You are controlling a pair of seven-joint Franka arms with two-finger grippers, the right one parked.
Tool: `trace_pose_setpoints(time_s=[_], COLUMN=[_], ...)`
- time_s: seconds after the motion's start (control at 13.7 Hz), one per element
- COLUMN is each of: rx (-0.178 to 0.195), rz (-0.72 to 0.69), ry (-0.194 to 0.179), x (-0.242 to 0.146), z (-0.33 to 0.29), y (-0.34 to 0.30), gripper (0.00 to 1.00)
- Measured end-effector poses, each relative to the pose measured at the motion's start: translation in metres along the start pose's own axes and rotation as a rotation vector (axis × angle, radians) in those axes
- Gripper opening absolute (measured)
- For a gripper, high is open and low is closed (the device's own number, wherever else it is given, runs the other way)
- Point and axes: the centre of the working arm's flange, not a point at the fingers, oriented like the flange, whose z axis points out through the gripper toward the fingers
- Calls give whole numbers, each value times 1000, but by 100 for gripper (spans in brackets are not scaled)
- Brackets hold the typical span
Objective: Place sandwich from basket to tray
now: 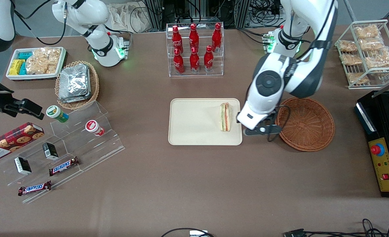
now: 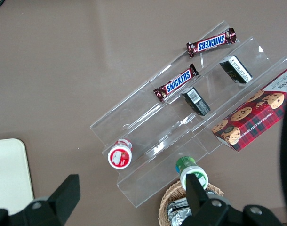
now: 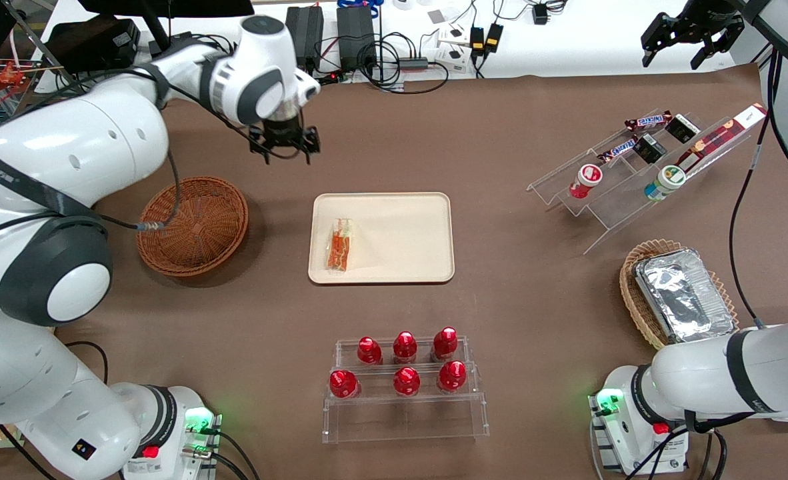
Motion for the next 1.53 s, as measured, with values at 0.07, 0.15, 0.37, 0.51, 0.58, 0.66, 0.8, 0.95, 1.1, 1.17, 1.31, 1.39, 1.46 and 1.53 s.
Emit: trace_pose_setpoints(time_s=[0.07, 0.15, 0.37, 0.51, 0.58, 0.66, 0.8, 0.95, 1.1, 1.17, 1.31, 1.39, 1.46, 1.53], rx=[-3, -6, -29, -41, -44, -44, -47, -76, -89, -93, -99, -101, -104, -108], rz=[-29, -50, -86, -98, -93, -87, -90, -110, -114, -112, -115, -120, -122, -124], ry=[12, 23, 30, 31, 27, 19, 11, 1, 0, 3, 10, 12, 13, 16], x=[9, 17, 27, 33, 34, 35, 37, 40, 42, 42, 43, 43, 43, 43], z=[-8, -15, -29, -36, -38, -40, -42, -43, -45, -47, -53, -55, -58, -61], y=[-15, -29, -59, -77, -86, -94, -103, -111, -120, -122, -130, -134, -138, -141], gripper=[100, 100, 100, 100, 100, 100, 100, 100, 100, 100, 100, 100, 100, 100])
